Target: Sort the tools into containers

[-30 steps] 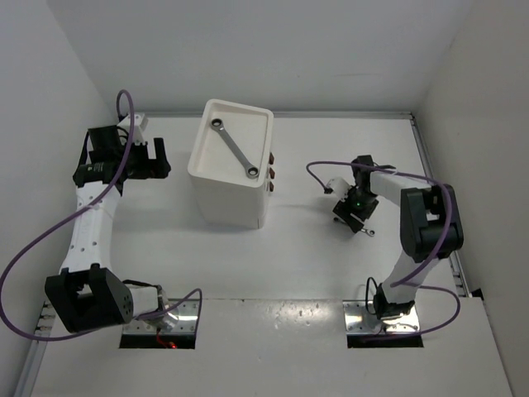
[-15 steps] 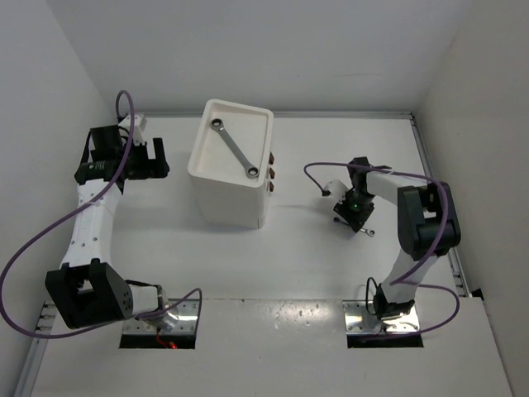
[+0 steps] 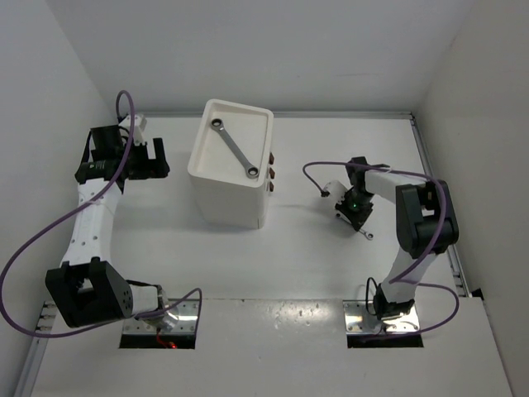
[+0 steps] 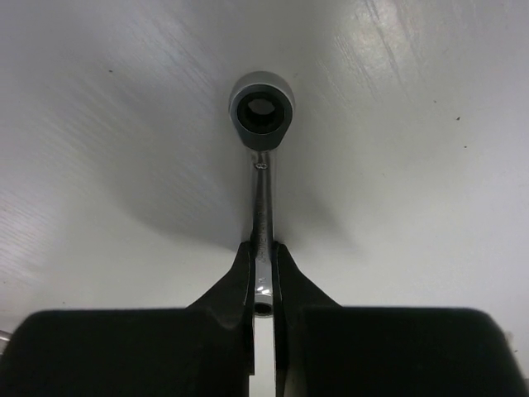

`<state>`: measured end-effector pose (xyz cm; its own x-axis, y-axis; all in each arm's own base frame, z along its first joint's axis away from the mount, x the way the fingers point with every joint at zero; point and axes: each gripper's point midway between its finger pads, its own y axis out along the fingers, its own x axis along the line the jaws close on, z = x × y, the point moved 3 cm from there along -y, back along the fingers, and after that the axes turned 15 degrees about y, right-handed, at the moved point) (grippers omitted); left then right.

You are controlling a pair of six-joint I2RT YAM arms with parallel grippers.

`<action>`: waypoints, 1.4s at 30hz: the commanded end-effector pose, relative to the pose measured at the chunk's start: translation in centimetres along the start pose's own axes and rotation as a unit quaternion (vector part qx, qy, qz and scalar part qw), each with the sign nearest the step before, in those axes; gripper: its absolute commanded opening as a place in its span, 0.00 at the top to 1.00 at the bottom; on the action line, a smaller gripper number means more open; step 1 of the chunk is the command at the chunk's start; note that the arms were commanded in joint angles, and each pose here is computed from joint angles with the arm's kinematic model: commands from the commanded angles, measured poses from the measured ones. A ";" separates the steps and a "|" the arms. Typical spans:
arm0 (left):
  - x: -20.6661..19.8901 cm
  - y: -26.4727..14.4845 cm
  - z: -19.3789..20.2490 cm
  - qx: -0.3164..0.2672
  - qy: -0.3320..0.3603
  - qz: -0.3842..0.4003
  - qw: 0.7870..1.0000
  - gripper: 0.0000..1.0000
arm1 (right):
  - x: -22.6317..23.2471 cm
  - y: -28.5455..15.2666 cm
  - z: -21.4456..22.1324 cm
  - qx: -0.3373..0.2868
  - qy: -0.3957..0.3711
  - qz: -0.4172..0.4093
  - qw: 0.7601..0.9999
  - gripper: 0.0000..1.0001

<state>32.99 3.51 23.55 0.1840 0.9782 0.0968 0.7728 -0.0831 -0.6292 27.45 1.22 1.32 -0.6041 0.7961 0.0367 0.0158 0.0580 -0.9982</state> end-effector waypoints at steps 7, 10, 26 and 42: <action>0.9 -0.4 -1.5 -0.025 -0.008 -0.019 0.999 0.00 | 1.6 -7.4 -3.1 -0.091 0.031 -0.043 0.994 1.00; 0.8 -0.1 -1.4 -0.023 -0.009 -0.013 1.000 0.00 | 3.2 -12.0 -4.5 -0.141 0.045 -0.084 0.985 1.00; 1.2 0.2 -1.9 -0.025 -0.013 -0.021 0.999 0.00 | 11.3 -30.8 -21.8 -0.394 -0.029 -0.143 0.908 1.00; 1.6 0.7 -0.1 -0.001 -0.016 -0.034 0.999 0.00 | 17.2 -29.1 -32.8 -0.458 -0.042 -0.165 0.873 1.00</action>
<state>33.58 4.04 22.89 0.1448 0.9850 0.0940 0.7649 -0.0512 -0.6421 41.36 31.35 30.52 -0.7575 0.5934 0.2723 0.3753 0.7371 -0.5620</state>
